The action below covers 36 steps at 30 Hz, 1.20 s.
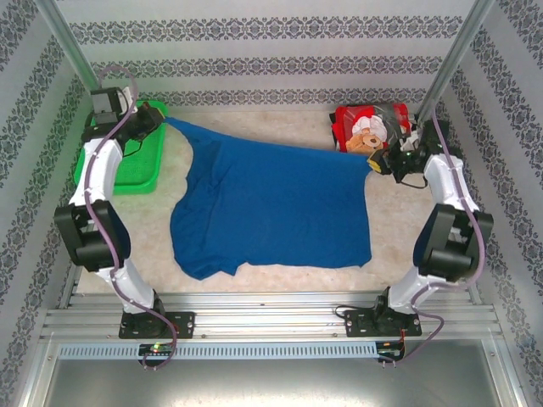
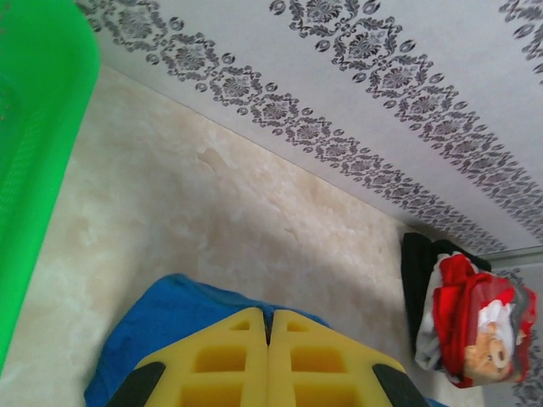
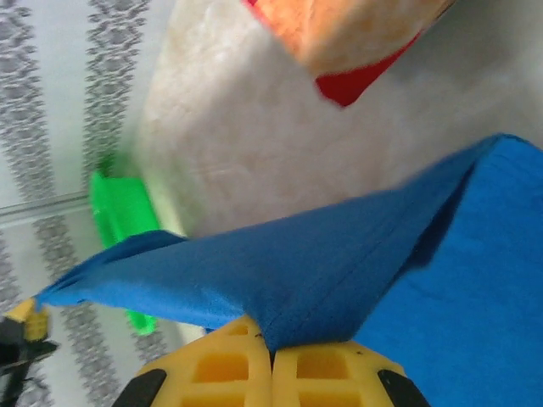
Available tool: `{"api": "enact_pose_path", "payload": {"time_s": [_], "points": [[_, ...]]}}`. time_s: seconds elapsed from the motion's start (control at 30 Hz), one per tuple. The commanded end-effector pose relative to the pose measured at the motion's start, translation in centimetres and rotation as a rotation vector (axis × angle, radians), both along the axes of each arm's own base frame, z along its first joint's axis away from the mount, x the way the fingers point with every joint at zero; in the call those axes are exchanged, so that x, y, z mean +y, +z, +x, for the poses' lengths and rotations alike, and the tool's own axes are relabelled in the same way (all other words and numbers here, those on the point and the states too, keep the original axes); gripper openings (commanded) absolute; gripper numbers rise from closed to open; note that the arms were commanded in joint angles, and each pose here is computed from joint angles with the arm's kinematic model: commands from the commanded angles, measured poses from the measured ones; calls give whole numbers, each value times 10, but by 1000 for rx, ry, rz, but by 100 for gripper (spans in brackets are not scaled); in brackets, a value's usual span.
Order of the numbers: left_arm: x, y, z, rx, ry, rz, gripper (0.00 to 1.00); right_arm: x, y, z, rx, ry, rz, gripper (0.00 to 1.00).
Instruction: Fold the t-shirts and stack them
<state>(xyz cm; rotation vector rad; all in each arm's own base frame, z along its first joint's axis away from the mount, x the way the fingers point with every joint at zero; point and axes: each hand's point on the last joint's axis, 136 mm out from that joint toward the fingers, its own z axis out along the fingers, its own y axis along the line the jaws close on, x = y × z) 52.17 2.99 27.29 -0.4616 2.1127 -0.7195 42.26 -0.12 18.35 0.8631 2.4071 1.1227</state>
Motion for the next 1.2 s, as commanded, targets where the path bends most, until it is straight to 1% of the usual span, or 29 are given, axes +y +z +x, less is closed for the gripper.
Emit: {"api": "enact_pose_path", "payload": {"time_s": [0.0,0.1,0.17,0.2,0.27,0.37,0.43,0.47,0.57,0.67,0.8,1.03,1.17], "points": [[-1,8,28,-84,-36,131,0,-23,-7,25,-34,28,-184,0],[-9,0,40,-55,-70,136,0,-23,-10,40,-27,59,-204,0],[-14,7,40,-69,-75,123,0,-17,-3,43,-37,85,-188,0],[-14,17,37,-89,-63,119,0,-15,4,42,-51,89,-186,0],[-12,48,25,-155,-35,109,0,-8,28,37,-101,93,-167,0],[-5,120,-10,-284,32,108,0,1,84,19,-218,94,-147,0],[-5,171,-41,-382,65,133,0,7,126,1,-306,86,-114,0],[-7,190,-55,-416,70,139,0,9,145,-9,-342,81,-96,0],[-15,230,-89,-476,56,159,0,11,192,-38,-438,59,-44,0],[-21,259,-120,-529,57,184,0,18,226,-66,-504,53,0,0],[-23,292,-157,-601,82,223,0,32,256,-97,-575,54,24,0],[-25,349,-230,-735,155,330,0,49,316,-153,-715,36,29,0],[-27,375,-266,-812,188,370,0,54,341,-177,-772,14,37,0]]}}
